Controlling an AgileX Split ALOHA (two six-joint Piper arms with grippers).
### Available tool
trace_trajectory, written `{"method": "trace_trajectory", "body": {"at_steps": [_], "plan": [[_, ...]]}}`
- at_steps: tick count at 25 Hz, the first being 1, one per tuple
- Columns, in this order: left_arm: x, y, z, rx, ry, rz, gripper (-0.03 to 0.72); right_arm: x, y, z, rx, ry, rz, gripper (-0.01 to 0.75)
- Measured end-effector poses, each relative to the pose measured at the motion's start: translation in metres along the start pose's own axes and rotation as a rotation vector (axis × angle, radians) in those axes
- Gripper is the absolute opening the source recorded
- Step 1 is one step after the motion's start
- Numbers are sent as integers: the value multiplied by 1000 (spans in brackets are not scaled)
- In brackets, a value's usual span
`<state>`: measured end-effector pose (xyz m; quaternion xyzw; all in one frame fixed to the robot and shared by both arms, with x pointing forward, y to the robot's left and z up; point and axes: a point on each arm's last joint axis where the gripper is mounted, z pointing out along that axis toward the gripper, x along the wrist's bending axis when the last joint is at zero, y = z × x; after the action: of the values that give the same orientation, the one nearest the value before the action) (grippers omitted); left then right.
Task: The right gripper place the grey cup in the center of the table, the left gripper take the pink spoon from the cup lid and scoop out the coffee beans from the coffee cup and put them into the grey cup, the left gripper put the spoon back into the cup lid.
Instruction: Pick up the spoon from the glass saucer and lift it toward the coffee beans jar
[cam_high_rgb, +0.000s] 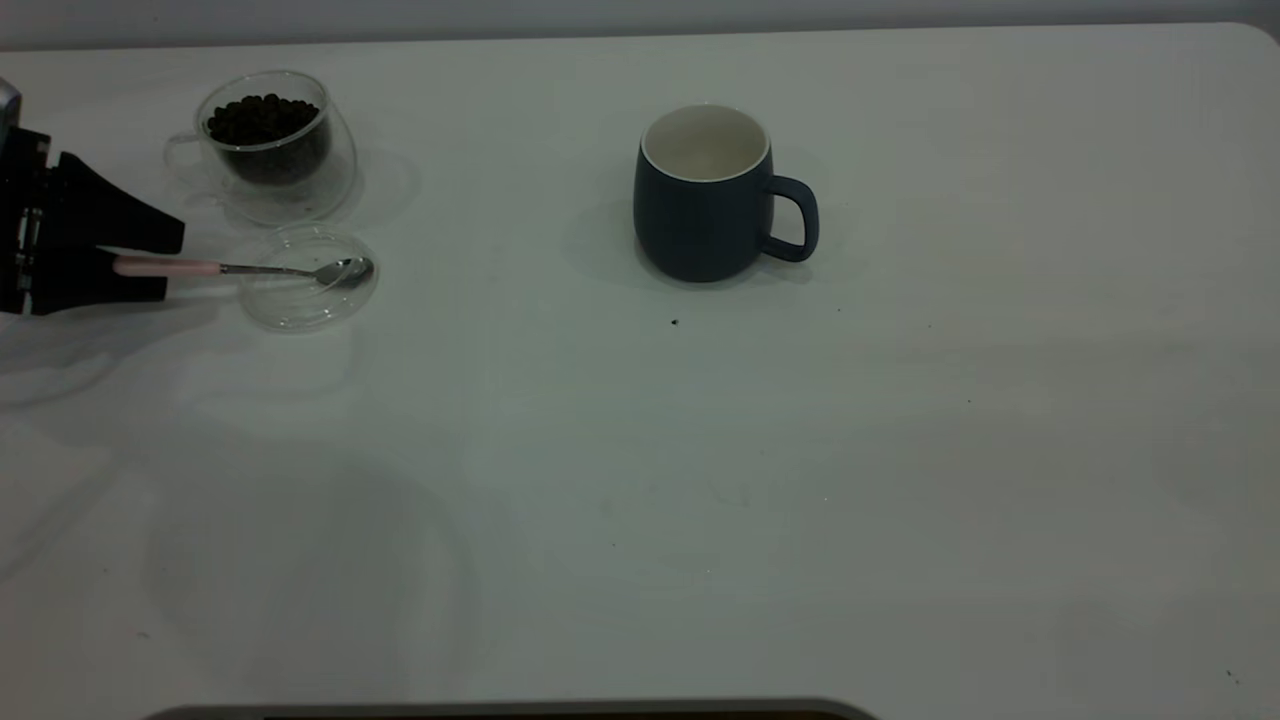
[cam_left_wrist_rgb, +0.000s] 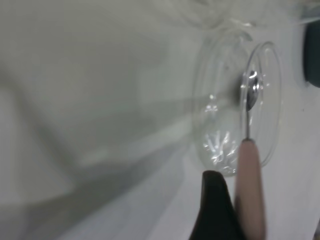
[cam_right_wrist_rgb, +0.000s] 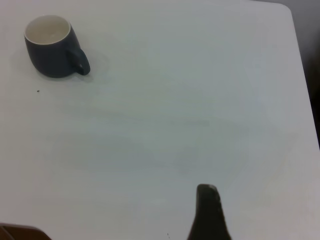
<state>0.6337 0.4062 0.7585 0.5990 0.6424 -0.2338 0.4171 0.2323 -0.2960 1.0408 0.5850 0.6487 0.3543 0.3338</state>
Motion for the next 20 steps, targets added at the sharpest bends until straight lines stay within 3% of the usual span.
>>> {"method": "trace_trajectory", "body": {"at_steps": [7, 10, 16, 20], "plan": [[-1, 0, 0, 4, -6, -29, 559, 0, 0, 0, 0, 0, 0, 590], [-2, 0, 0, 8, -14, -31, 475, 0, 0, 0, 0, 0, 0, 590], [-5, 1, -1, 21, -47, -25, 194, 0, 0, 0, 0, 0, 1, 590], [-11, 14, -8, 14, -71, 26, 135, 0, 0, 0, 0, 0, 1, 590]]}}
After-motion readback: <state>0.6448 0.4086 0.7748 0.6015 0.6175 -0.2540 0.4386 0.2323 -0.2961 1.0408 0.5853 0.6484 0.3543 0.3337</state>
